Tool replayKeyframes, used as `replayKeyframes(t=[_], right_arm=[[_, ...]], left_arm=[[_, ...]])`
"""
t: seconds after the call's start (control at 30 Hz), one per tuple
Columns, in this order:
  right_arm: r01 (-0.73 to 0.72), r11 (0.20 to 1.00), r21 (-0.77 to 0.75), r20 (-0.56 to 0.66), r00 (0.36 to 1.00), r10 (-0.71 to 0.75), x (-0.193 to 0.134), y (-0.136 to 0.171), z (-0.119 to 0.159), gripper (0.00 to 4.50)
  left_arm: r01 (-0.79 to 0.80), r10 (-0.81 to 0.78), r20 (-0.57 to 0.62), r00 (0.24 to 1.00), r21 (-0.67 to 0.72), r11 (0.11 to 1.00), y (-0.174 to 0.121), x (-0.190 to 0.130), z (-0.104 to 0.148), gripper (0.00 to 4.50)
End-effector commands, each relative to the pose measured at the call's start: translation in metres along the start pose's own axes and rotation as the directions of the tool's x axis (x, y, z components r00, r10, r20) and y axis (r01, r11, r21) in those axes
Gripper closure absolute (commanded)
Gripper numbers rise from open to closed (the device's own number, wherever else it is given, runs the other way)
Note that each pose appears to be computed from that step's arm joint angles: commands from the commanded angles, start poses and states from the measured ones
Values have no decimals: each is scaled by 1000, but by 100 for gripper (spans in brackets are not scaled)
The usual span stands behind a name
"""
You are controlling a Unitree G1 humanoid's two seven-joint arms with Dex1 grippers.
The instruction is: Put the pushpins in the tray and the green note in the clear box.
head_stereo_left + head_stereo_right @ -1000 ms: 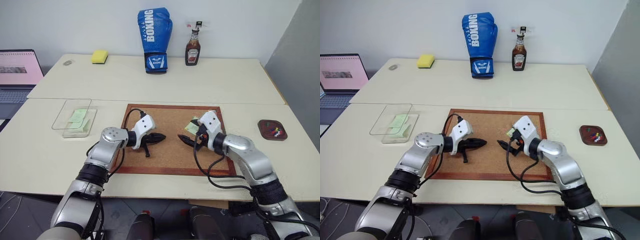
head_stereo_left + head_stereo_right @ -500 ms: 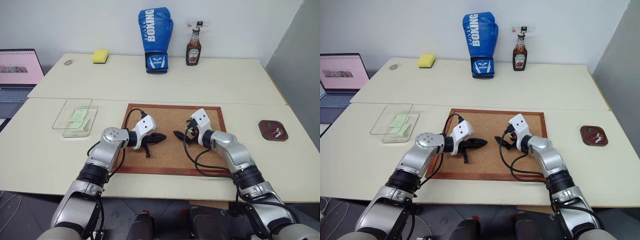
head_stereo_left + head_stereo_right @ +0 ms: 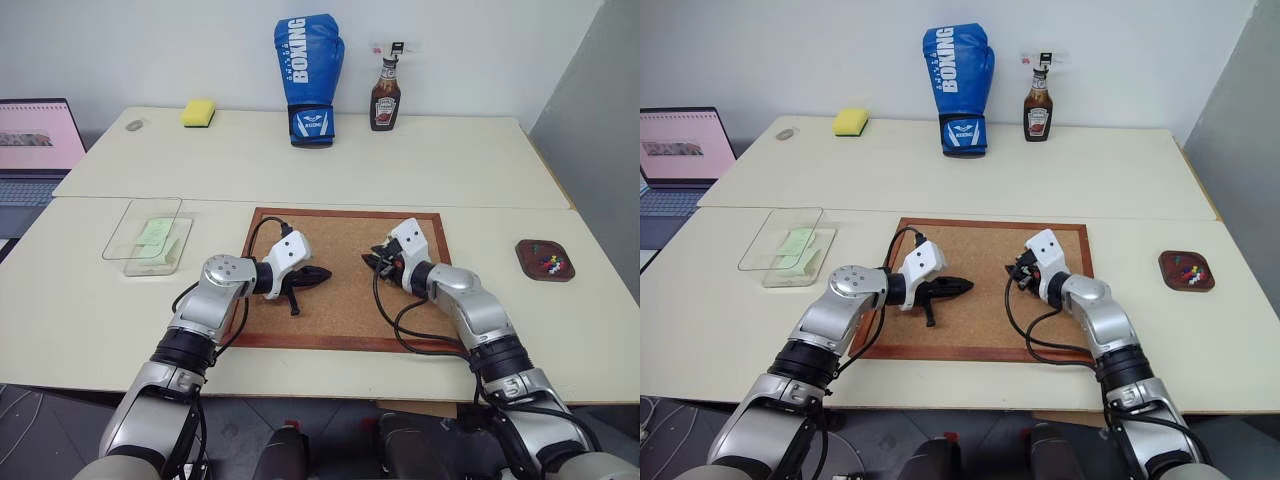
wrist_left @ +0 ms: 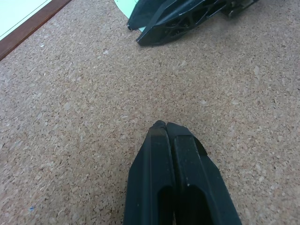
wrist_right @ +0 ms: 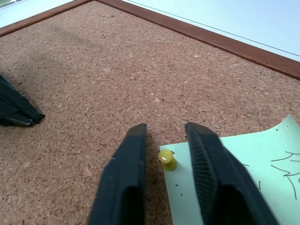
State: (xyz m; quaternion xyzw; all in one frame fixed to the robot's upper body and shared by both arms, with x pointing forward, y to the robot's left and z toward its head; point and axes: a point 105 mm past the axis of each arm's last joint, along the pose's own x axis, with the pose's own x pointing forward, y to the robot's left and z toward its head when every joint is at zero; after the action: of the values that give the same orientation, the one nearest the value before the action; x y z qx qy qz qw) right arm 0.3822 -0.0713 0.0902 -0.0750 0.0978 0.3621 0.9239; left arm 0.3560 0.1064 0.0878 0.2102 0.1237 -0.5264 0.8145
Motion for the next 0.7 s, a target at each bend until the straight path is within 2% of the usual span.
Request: replayKeyframes(t=[0.03, 0.1, 0.2, 0.5, 0.7], right_arm=[[-7, 1000, -8, 24, 1000, 8, -3, 3, 5, 420], [-2, 1000, -7, 30, 1000, 2, -3, 3, 5, 447], [18, 1000, -13, 46, 999, -17, -4, -1, 9, 447], [60, 995, -75, 210, 977, -43, -21, -7, 64, 447], [75, 994, -83, 251, 967, -52, -29, -6, 85, 447]], left_arm=[[23, -24, -56, 998, -21, 1000, -7, 5, -14, 450], [23, -24, -58, 998, -20, 1000, -7, 4, -14, 450], [23, -25, -59, 998, -19, 1000, -6, 4, -14, 450], [36, -37, -67, 997, -24, 999, -9, 5, -17, 450], [44, -46, -74, 996, -27, 999, -10, 7, -20, 450]])
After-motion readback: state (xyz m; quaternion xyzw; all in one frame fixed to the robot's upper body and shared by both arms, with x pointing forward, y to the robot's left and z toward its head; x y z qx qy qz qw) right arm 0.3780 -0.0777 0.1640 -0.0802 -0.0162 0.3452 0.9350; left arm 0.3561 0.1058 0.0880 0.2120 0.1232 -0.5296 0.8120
